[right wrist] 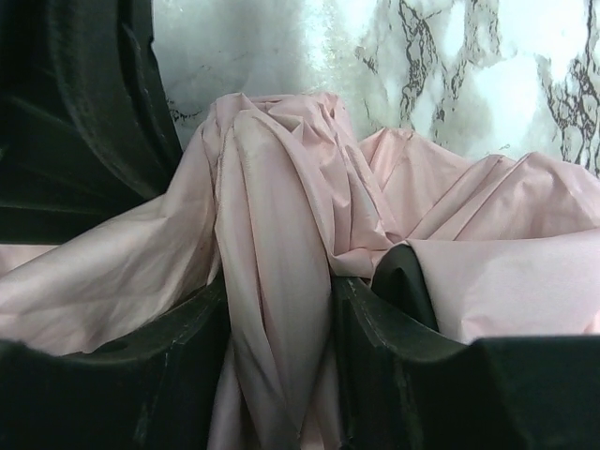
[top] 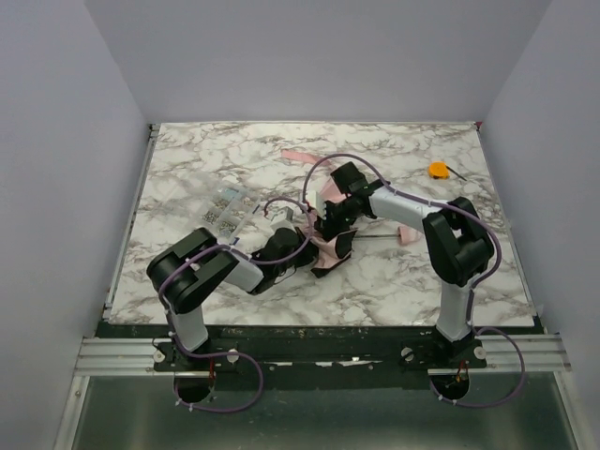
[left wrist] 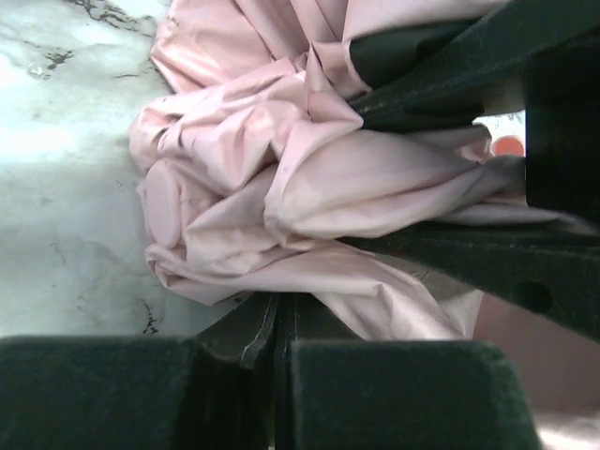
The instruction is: Put away the umbrella
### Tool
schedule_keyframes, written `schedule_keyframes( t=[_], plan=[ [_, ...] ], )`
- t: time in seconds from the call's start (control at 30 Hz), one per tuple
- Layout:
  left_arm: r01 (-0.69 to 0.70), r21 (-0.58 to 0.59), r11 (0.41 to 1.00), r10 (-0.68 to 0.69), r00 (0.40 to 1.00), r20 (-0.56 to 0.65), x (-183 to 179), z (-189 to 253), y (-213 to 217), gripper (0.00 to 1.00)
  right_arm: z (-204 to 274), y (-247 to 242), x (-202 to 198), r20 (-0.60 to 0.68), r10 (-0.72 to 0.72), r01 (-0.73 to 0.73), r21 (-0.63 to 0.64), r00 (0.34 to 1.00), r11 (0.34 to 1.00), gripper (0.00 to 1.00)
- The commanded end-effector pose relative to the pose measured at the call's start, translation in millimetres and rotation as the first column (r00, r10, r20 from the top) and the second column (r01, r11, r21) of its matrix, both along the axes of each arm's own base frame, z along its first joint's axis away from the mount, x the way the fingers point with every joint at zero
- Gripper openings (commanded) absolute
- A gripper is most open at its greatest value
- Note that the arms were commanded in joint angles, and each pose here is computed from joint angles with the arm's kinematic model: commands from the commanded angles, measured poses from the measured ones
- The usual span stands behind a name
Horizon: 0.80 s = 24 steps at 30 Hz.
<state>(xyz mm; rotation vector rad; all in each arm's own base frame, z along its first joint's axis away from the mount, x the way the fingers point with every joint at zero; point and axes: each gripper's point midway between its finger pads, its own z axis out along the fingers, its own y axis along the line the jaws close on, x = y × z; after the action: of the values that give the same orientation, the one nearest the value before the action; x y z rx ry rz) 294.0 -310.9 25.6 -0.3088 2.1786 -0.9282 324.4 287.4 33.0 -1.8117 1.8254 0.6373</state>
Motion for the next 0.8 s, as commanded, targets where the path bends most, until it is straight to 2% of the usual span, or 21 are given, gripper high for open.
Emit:
schedule_keyframes(
  t=[0.0, 0.07, 0.23, 0.3, 0.5, 0.57, 0.77],
  plan=[
    [0.000, -0.015, 1.000, 0.002, 0.993, 0.118, 4, 8, 13, 0.06, -22, -15, -64, -0.268, -0.054, 0.023, -0.118, 0.962, 0.993, 0.49],
    [0.062, -0.037, 0.997, -0.054, 0.983, 0.177, -10, 28, 14, 0.14, -17, -10, -53, -0.241, -0.067, 0.040, -0.115, 0.968, 0.993, 0.50],
    [0.145, -0.026, 0.989, -0.134, 0.960, 0.245, -45, 59, 36, 0.46, -23, -12, -35, -0.187, -0.103, 0.076, -0.145, 0.977, 0.986, 0.47],
    [0.171, -0.006, 0.985, -0.165, 0.955, 0.248, -57, 65, 43, 0.52, -27, -14, -32, -0.181, -0.112, 0.084, -0.155, 0.977, 0.984, 0.46],
    [0.289, 0.039, 0.956, -0.292, 0.948, 0.127, -97, 54, 49, 0.51, -26, -12, -32, -0.182, -0.119, 0.093, -0.146, 0.976, 0.985, 0.45],
    [0.347, 0.043, 0.937, -0.349, 0.933, 0.084, -113, 46, 44, 0.46, -26, -13, -32, -0.183, -0.118, 0.092, -0.146, 0.976, 0.985, 0.45],
    [0.480, 0.061, 0.875, -0.481, 0.877, 0.000, -149, 31, 18, 0.45, -30, -14, -35, -0.192, -0.123, 0.094, -0.152, 0.974, 0.984, 0.45]
  ],
)
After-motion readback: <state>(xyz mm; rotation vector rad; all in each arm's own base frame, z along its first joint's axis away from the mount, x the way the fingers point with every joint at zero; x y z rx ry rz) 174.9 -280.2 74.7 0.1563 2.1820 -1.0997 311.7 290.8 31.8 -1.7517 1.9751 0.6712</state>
